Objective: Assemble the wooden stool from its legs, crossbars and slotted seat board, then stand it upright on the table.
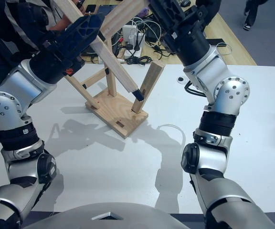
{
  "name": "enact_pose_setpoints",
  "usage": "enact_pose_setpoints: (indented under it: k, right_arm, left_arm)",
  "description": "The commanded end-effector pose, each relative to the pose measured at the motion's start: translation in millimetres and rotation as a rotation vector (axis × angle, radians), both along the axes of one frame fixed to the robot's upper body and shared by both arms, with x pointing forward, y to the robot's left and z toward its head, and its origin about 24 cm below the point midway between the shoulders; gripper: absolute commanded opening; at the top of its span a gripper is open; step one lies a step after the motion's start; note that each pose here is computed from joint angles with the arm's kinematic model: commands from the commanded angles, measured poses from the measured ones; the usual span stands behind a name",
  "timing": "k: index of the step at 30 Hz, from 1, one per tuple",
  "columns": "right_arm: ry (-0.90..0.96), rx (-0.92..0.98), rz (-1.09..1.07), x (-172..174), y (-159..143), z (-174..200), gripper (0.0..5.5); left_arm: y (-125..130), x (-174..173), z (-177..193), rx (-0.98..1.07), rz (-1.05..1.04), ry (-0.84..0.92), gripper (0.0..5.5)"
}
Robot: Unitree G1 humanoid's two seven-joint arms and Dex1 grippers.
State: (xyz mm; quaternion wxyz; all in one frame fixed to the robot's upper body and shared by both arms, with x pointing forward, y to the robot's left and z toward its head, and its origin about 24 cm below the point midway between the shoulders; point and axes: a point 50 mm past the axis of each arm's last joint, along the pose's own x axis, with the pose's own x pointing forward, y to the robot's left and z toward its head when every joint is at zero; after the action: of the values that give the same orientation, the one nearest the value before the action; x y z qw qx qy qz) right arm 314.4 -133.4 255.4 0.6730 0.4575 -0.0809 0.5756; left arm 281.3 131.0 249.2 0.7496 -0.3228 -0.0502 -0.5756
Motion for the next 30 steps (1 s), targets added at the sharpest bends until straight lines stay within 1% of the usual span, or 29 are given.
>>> enact_pose_setpoints:
  k: [1,3,14,23,30]
  right_arm:
    - [0.017,-0.002,0.008,0,-4,-6,0.40]
    - [0.020,-0.001,0.006,0,-6,-8,0.40]
    - [0.017,-0.011,-0.016,4,-16,-11,0.40]
    - [-0.028,-0.049,-0.002,1,-15,-12,0.40]
    - [-0.054,-0.078,0.031,-4,-8,-13,0.40]
  left_arm:
    - [2,-4,7,-0.008,-0.021,-0.018,3.49]
    - [3,-5,8,-0.010,-0.026,-0.018,3.49]
    - [8,-9,11,-0.033,-0.057,-0.022,2.12]
    - [7,-11,10,-0.029,-0.072,-0.021,2.08]
    - [4,-12,7,-0.012,-0.076,-0.017,2.08]
